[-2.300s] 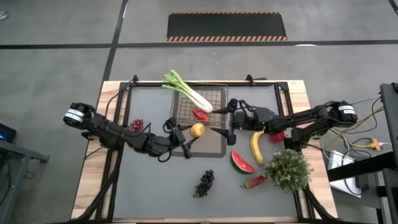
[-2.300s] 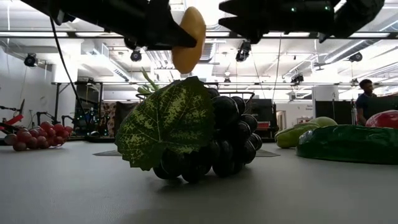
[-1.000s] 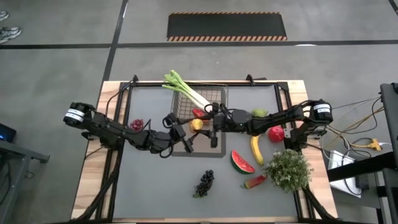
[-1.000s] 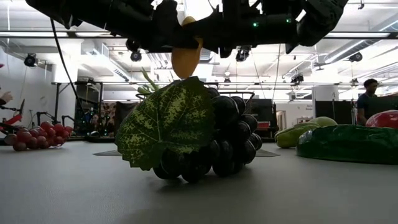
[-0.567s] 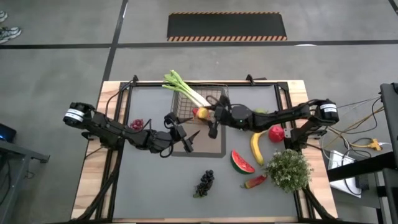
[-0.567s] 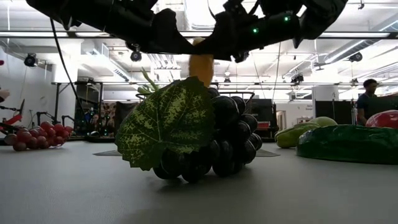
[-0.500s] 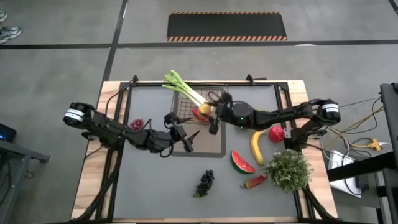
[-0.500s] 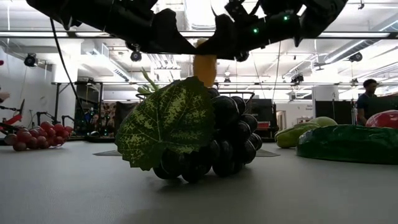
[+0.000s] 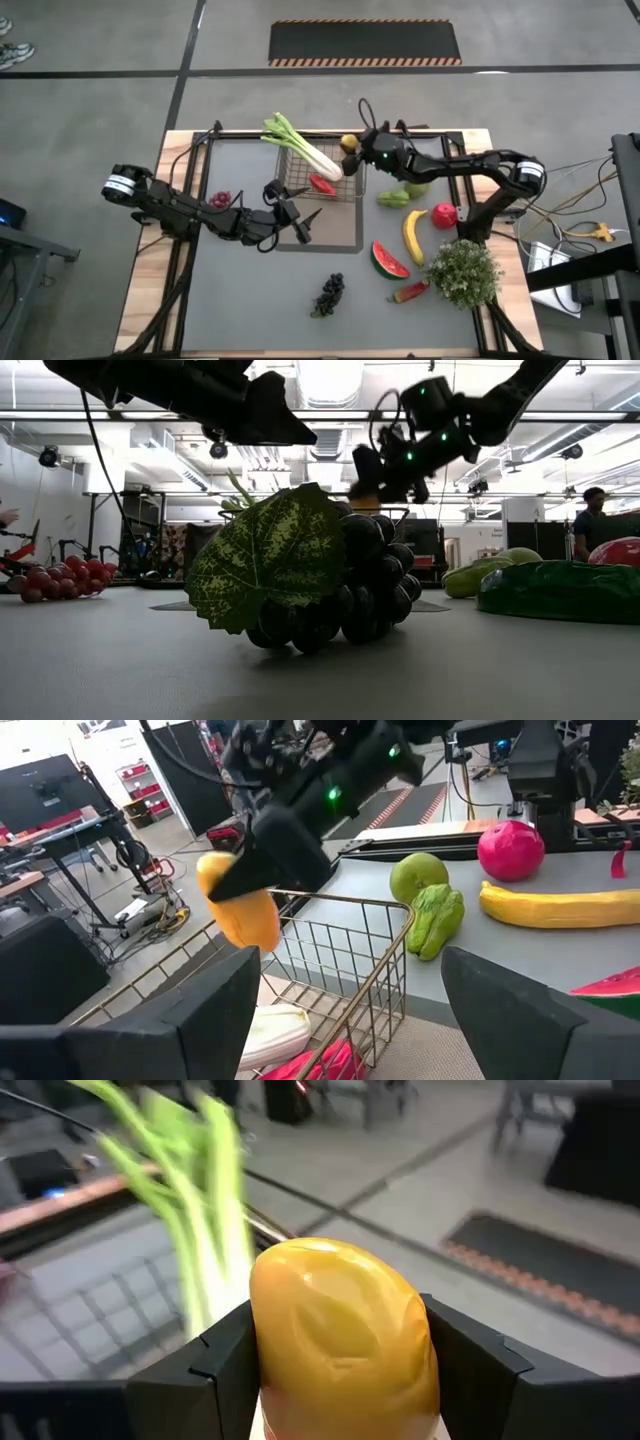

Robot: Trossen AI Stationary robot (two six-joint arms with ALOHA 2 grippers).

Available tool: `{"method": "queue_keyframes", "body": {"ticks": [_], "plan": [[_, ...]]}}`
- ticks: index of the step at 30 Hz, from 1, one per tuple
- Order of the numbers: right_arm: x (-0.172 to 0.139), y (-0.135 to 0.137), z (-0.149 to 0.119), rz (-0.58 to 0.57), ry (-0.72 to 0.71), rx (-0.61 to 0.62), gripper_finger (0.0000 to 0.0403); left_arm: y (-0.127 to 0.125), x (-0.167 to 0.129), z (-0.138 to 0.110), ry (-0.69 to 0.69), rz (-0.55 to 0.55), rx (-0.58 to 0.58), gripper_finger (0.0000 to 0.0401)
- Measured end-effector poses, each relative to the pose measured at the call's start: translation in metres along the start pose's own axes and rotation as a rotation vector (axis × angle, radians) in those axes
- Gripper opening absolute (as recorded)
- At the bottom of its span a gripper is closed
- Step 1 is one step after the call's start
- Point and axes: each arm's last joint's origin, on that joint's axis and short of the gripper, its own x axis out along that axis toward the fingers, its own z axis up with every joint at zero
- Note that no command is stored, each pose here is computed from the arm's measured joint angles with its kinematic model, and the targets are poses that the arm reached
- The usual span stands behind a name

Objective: Build produce basket
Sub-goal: Put the mango into the wire basket, then put the purple grapes into the wire basket

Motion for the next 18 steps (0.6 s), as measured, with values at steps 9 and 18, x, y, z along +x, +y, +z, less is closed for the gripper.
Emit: {"method": "queue_keyframes", "body": {"ticks": [9,18], "plan": [[0.0033,-0.0055,-0.0066,-0.015,0.055,0.004,0.0269,0.0,0.0,0.0002,-0.002,0.0,-0.002,0.0293],[0.0022,-0.0061,-0.0083,-0.02,0.08,0.017,0.0324,0.0,0.0,0.0001,-0.002,0.0,-0.026,0.0293]]}}
